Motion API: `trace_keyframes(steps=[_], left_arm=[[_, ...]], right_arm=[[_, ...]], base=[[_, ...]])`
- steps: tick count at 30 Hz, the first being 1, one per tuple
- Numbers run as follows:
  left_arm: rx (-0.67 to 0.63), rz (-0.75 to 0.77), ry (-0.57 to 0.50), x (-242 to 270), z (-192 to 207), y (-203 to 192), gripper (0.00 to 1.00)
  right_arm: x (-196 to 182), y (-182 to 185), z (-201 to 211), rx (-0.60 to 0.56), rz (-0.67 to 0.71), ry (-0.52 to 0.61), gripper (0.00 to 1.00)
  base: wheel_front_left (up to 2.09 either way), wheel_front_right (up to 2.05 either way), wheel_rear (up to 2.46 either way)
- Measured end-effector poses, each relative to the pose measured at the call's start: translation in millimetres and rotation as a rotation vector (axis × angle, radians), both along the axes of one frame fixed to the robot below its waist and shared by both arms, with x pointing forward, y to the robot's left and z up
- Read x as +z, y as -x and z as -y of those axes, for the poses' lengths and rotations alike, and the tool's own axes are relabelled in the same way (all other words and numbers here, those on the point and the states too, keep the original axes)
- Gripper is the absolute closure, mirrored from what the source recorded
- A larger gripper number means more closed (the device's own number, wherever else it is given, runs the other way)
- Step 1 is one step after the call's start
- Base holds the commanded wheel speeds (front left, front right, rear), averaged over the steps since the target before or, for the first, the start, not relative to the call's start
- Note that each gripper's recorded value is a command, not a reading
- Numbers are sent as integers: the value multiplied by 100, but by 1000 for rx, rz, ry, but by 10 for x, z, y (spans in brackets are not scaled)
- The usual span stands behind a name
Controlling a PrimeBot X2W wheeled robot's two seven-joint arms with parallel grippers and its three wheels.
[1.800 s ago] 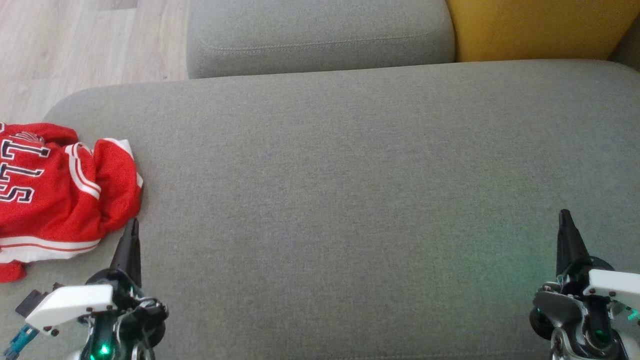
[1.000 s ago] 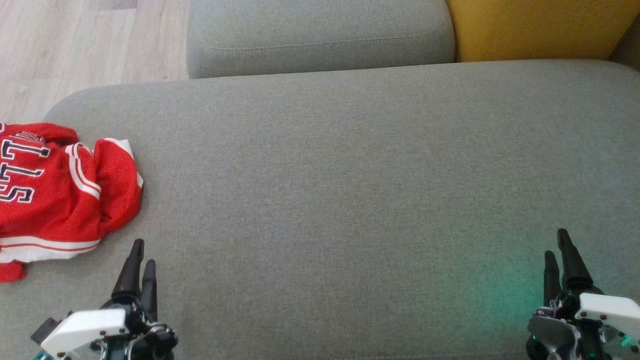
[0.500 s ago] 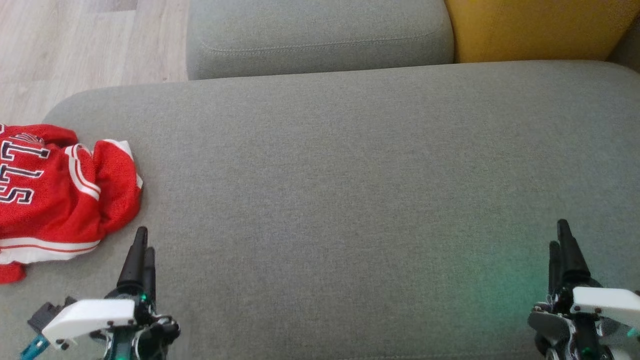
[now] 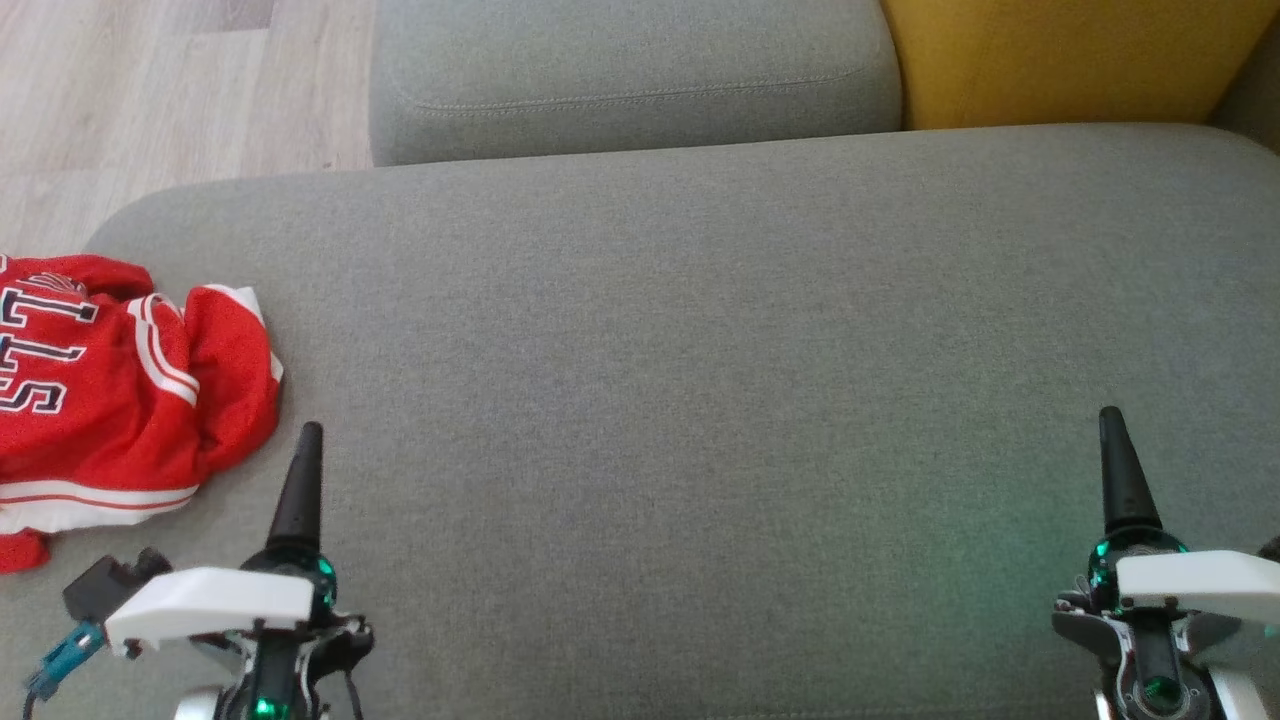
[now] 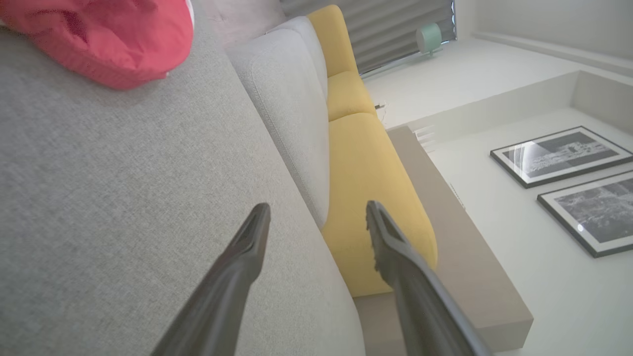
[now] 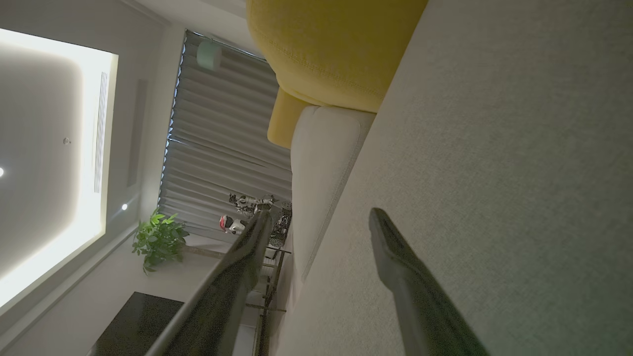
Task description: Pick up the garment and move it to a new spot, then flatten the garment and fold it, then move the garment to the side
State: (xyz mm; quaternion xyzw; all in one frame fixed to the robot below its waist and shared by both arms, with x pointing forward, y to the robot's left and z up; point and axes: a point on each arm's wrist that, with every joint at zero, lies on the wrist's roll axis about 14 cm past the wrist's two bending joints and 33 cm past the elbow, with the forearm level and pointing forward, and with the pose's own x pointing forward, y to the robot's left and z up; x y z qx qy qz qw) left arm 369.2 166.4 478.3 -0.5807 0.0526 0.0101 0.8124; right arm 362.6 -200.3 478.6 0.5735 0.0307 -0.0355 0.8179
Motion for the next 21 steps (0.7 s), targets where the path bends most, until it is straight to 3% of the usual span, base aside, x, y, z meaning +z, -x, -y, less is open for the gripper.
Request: trace_keyframes(steps=[21], left_arm=[[-76,71,-373,143,172,-25,0]], right_arm=[[64,3,-79,88,8,385,0]], base=[[0,0,0]])
